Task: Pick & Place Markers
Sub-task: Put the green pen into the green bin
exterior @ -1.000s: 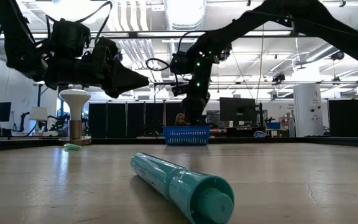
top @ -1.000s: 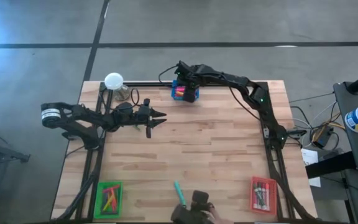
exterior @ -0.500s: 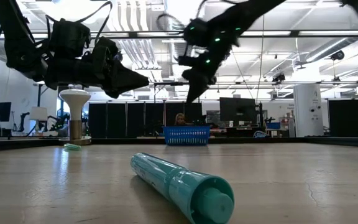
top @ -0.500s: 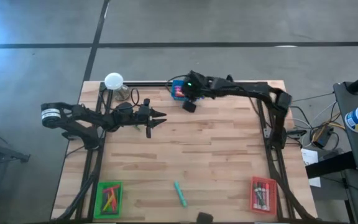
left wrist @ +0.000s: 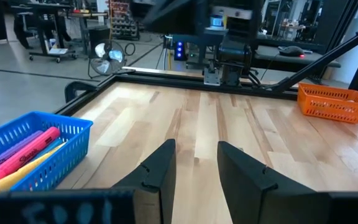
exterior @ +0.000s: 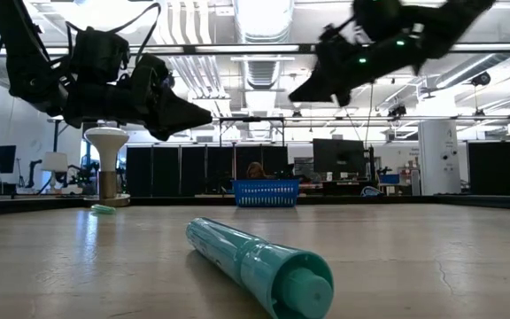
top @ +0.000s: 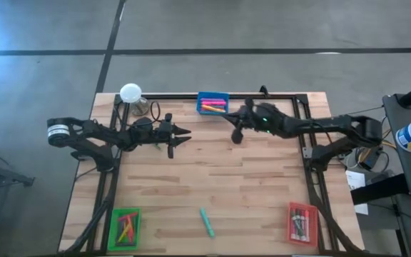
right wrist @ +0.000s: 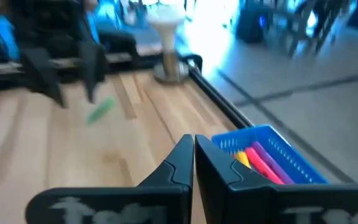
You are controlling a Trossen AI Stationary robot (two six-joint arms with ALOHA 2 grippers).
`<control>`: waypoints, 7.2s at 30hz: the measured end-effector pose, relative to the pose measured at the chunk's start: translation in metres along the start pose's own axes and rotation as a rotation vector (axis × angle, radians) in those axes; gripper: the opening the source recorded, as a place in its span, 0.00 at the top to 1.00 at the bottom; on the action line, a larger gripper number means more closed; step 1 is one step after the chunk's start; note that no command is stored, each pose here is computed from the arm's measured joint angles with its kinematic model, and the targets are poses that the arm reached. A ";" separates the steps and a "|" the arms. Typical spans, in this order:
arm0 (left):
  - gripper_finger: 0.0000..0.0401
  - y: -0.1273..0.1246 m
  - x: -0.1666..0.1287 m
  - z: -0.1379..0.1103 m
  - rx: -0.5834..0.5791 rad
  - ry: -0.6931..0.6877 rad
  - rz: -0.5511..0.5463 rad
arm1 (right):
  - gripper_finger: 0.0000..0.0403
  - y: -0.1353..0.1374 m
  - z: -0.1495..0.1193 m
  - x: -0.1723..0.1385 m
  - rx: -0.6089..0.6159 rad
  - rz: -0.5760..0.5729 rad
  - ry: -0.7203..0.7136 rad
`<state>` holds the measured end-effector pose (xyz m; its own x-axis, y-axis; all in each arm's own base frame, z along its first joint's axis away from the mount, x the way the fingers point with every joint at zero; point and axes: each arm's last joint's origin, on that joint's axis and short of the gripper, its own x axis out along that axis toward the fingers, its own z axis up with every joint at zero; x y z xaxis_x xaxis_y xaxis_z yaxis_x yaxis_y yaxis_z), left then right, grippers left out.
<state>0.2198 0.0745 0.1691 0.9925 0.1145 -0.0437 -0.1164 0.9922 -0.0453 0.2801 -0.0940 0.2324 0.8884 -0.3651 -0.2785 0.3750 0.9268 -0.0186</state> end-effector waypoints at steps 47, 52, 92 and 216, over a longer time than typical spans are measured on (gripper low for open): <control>0.72 0.001 0.005 0.005 -0.351 -0.001 0.011 | 0.97 -0.002 -0.061 -0.059 0.010 0.007 -0.179; 0.73 0.004 0.014 0.012 -0.457 0.030 0.028 | 0.97 -0.002 -0.061 -0.059 0.010 0.007 -0.179; 0.67 -0.018 0.009 0.026 -0.717 0.917 0.890 | 0.97 -0.002 -0.061 -0.059 -0.025 0.004 -0.175; 0.79 -0.020 -0.004 -0.022 -0.147 1.375 0.267 | 0.97 -0.002 -0.062 -0.059 -0.024 0.009 -0.173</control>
<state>0.2176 0.0530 0.1483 0.1205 0.0716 -0.9901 -0.3802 0.9247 0.0206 0.2107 -0.0685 0.1895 0.9246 -0.3648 -0.1096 0.3625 0.9311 -0.0409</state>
